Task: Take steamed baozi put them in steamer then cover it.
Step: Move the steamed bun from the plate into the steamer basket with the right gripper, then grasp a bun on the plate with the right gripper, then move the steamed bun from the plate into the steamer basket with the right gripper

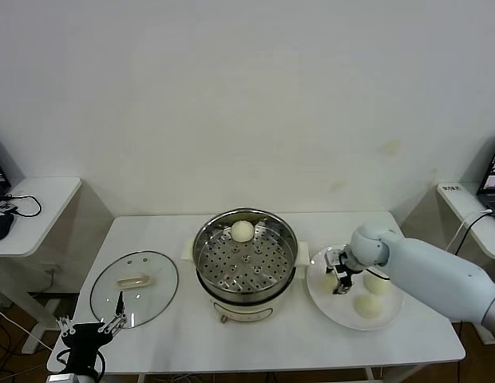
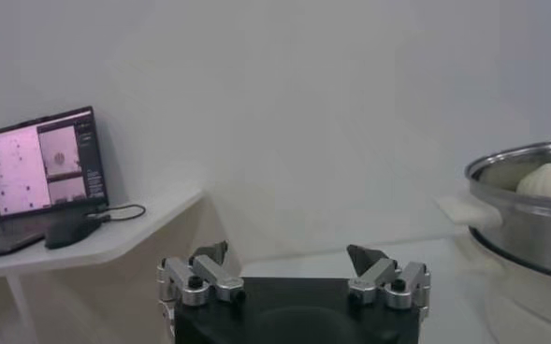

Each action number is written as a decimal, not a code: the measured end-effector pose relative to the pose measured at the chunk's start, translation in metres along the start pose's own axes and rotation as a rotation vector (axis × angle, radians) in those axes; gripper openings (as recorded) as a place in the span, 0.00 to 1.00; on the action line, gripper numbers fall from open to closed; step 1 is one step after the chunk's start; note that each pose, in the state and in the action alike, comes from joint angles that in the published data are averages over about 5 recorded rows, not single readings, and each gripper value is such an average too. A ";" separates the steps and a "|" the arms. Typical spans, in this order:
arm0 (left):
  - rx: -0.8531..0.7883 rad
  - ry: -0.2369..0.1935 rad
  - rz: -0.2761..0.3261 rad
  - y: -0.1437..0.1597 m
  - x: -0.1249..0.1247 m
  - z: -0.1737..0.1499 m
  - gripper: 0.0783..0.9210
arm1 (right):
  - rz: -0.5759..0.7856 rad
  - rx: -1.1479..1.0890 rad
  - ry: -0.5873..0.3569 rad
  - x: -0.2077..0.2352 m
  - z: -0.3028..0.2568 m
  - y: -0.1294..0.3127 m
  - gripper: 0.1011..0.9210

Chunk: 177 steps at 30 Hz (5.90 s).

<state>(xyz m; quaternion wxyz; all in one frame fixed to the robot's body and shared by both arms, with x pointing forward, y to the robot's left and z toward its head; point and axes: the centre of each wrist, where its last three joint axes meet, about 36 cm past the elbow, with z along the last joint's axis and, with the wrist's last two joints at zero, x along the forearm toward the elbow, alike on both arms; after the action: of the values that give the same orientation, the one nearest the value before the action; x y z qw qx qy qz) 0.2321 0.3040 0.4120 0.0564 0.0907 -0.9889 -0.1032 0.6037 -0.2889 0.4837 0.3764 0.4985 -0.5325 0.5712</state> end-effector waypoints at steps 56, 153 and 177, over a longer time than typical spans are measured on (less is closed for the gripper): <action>0.015 -0.062 -0.021 0.009 -0.012 -0.018 0.88 | 0.059 0.073 -0.236 0.074 -0.291 -0.089 0.65; 0.000 0.006 -0.014 0.010 -0.018 -0.001 0.88 | -0.063 -0.023 0.060 -0.003 0.068 0.086 0.76; 0.007 -0.012 -0.009 0.007 -0.017 -0.007 0.88 | -0.034 -0.037 0.038 0.036 0.067 0.047 0.60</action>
<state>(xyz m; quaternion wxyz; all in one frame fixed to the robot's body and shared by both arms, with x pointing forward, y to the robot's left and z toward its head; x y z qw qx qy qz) 0.2484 0.3125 0.4184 0.0499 0.0949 -0.9891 -0.1007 0.5615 -0.3650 0.5037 0.4052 0.4898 -0.5271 0.5640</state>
